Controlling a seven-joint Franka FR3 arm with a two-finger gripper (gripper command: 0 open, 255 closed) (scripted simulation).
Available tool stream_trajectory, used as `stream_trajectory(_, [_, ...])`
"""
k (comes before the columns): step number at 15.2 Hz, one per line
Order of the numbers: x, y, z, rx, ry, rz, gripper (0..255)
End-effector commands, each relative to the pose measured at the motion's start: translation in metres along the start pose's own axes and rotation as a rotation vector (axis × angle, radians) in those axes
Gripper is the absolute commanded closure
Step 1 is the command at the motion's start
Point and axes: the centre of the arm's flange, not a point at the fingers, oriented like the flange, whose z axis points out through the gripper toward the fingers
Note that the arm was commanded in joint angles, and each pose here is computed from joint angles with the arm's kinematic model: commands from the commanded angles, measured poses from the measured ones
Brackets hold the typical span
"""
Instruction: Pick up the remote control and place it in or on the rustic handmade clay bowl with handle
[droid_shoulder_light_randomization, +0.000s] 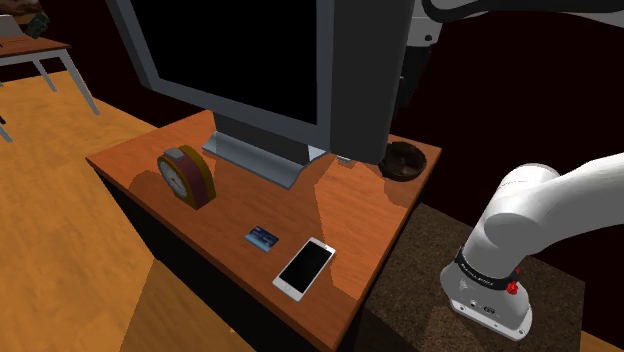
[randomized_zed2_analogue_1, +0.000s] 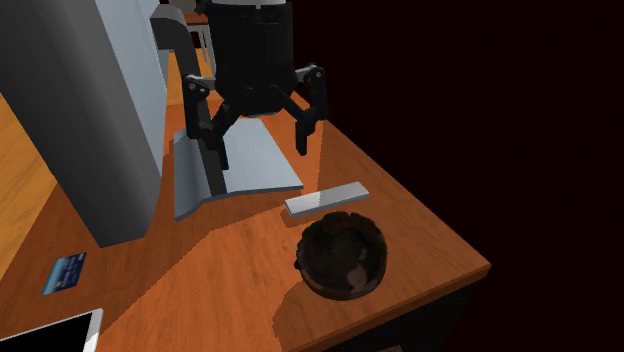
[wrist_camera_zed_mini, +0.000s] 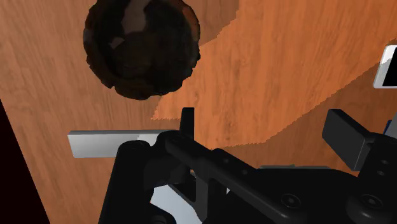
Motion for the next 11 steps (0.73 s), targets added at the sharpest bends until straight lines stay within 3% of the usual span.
stream_trajectory(1, [0.000, 0.000, 0.000, 0.000, 0.000, 0.000, 0])
stream_trajectory(11, [0.099, 0.030, 0.081, -0.016, -0.006, 0.484, 0])
